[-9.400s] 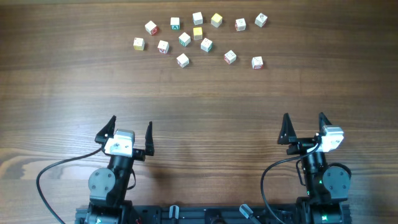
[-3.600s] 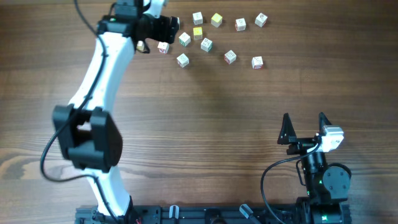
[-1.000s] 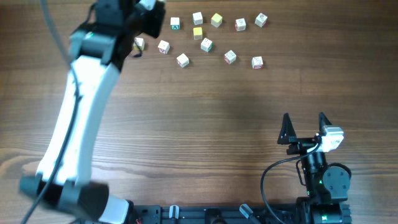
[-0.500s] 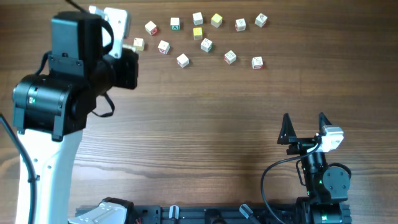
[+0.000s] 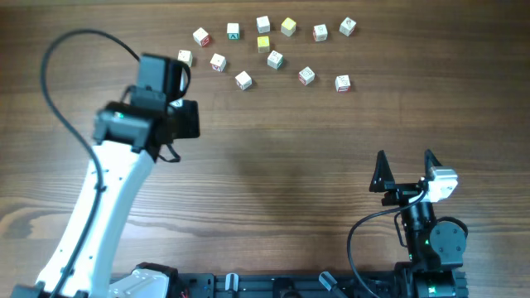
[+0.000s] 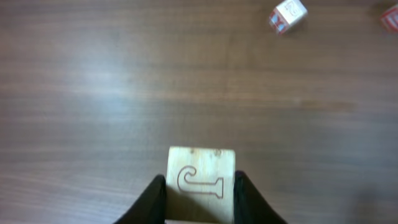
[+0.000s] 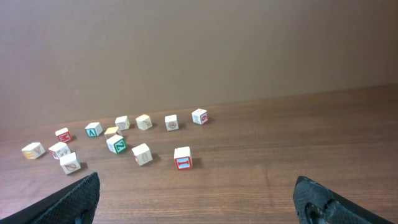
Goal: Form a horizontal line
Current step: 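Carry the J block toward the near left and set it down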
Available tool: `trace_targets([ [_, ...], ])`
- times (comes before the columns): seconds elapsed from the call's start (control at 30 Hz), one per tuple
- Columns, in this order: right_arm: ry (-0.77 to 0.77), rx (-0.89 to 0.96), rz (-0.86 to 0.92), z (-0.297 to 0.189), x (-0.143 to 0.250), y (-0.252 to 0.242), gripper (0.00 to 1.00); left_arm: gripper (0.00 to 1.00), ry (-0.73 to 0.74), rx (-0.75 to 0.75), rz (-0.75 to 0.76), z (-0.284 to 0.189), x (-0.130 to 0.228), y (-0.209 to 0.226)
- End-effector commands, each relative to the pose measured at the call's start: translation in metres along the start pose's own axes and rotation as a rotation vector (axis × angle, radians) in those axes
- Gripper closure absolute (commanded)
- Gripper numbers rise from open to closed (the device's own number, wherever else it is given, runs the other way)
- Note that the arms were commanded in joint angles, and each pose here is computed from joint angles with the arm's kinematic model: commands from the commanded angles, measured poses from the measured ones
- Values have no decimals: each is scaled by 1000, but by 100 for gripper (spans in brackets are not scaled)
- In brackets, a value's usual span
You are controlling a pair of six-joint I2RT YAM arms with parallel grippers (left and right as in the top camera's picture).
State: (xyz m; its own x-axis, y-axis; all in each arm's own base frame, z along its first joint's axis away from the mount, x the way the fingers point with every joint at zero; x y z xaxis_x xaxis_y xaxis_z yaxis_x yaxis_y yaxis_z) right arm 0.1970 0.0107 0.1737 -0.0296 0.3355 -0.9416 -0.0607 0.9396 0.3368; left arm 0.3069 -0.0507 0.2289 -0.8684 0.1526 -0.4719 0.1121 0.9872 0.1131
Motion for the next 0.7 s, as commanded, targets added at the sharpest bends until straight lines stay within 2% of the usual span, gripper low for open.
trace_targets([
  [0.0,-3,-10,-18,0,-1,1,0,74,45,-45,-45,50,34,8],
  [0.13,-3,-10,-18,0,-1,1,0,73,-11,-97,-105,85,50,25],
  [0.3,-4,-11,-18,0,-1,1,0,73,-72,-144,-195,95,51,54],
  [0.47,-3,-10,-18,0,-1,1,0,73,-91,-85,-131,103,45,59],
  [0.57,-4,-11,-18,0,-1,1,0,72,-42,-89,-63,115,52,59],
  [0.67,-4,-11,-18,0,-1,1,0,72,18,-84,-58,131,62,60],
])
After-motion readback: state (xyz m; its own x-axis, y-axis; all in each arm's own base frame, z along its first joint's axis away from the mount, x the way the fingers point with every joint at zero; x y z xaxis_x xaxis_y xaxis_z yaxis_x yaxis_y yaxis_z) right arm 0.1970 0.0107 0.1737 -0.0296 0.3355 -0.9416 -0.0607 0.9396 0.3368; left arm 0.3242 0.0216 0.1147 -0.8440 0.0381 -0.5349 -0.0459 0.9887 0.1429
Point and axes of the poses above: each gripper's point midway between its finger pads, its own z axis out along the fingers, its own y axis along the line the jaws close on, x = y × z, the point moved 5 cm from there along -z, back along the fingers, and after that the axes turned 11 degrees about z, right-handed, at the moved point
